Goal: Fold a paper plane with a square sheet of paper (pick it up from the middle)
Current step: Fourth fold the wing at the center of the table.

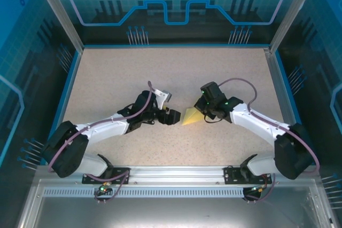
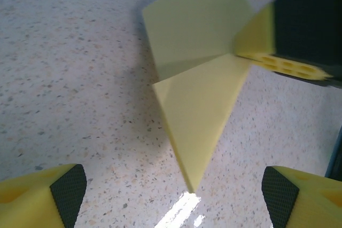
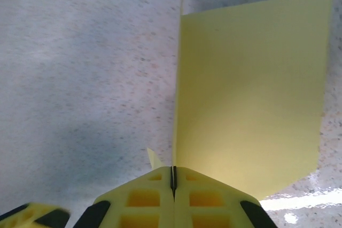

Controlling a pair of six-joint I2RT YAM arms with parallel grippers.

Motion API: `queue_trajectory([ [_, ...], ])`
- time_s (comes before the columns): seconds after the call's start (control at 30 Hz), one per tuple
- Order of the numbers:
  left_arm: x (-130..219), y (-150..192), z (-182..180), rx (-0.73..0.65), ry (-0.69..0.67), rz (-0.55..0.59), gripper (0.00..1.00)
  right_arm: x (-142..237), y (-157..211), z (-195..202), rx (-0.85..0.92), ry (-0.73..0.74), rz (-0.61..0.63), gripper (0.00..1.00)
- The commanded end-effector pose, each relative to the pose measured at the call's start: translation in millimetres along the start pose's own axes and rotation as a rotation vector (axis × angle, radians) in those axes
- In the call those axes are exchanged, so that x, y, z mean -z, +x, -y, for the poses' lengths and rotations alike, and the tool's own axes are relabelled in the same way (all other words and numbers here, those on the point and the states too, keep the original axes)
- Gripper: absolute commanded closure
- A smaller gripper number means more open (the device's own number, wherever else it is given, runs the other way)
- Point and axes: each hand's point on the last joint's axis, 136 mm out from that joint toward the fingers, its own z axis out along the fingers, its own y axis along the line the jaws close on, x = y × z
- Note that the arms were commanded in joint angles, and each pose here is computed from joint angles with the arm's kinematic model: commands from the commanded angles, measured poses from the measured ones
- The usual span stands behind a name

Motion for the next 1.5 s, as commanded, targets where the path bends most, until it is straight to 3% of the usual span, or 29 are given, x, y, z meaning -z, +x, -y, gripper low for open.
queue_trajectory([
  [0.0, -6, 0, 15, -0.214, 0.019, 0.03, 0.11, -17, 9, -1, -0.05, 0.013, -0.018, 1.0],
  [0.3, -27, 23, 14, -0.392, 0.044, 0.061, 0.17, -38, 27, 1, -0.151, 0.036, -0.073, 1.0],
  [0.47, -47, 40, 17, -0.518, 0.041, 0.052, 0.25, -40, 31, -1, -0.203, 0.03, -0.093, 1.0],
  [0.8, -58, 34, -2, -0.583, -0.049, 0.215, 0.51, -48, 41, 2, -0.26, 0.033, -0.136, 1.0],
  [1.3, -71, 24, -8, -0.583, -0.111, 0.249, 0.71, -49, 51, -3, -0.285, 0.024, -0.183, 1.0],
  [1.47, -73, 23, -10, -0.569, -0.122, 0.264, 0.73, -52, 55, -5, -0.296, 0.012, -0.205, 1.0],
])
